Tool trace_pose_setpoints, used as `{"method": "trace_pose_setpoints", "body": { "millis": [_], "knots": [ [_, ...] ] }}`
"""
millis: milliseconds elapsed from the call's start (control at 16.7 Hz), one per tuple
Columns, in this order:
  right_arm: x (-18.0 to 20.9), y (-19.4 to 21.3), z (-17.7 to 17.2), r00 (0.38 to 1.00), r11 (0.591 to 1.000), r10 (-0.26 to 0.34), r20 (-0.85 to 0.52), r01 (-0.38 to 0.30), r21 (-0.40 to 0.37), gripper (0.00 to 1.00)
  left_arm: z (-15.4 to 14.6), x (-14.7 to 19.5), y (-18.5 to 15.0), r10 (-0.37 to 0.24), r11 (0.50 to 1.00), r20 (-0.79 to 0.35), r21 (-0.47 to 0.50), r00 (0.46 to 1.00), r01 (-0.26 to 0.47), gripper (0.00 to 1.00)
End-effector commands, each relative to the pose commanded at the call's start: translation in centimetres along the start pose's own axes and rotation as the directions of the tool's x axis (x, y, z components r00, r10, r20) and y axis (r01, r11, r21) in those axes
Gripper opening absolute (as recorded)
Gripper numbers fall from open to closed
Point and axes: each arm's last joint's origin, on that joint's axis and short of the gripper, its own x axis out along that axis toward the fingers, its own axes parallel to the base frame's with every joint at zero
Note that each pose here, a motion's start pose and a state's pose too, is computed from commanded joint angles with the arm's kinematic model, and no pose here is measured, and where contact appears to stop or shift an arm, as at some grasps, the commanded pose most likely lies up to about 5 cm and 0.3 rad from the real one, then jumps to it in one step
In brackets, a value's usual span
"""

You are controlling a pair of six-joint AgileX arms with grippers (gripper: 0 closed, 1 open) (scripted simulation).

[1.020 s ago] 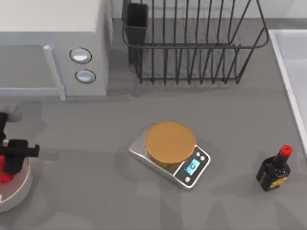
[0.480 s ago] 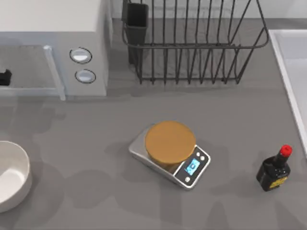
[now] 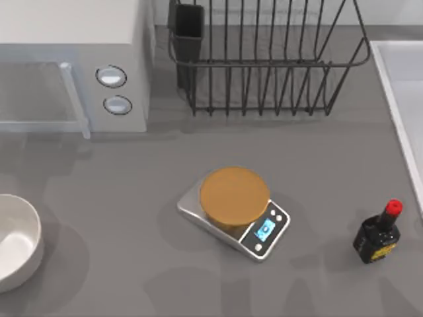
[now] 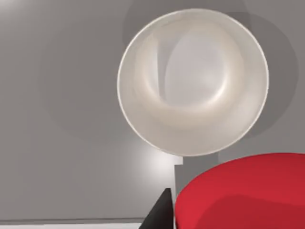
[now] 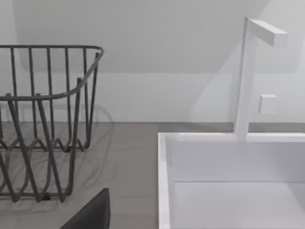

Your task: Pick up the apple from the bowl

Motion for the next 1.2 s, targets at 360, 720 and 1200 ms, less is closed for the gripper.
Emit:
{"method": "trace_pose_setpoints", "body": {
  "millis": [360,720,1200],
  "knots": [
    [0.0,0.0,0.0,1.000,1.000,0.000,0.000,0.000,0.000,1.00,1.1,0.8,-0.8,-0.003,1.000,-0.013,-0.002,1.000,0.003,0.00],
    [0.0,0.0,0.0,1.000,1.000,0.000,0.000,0.000,0.000,1.00,5.4,6.0,-10.5,-0.019,0.999,-0.054,-0.029,0.998,0.017,0.00],
    [0.0,0.0,0.0,1.000,1.000,0.000,0.000,0.000,0.000,1.00,5.4,10.8,-19.7,-0.021,0.999,-0.073,-0.040,0.997,0.018,0.00]
  ]
}}
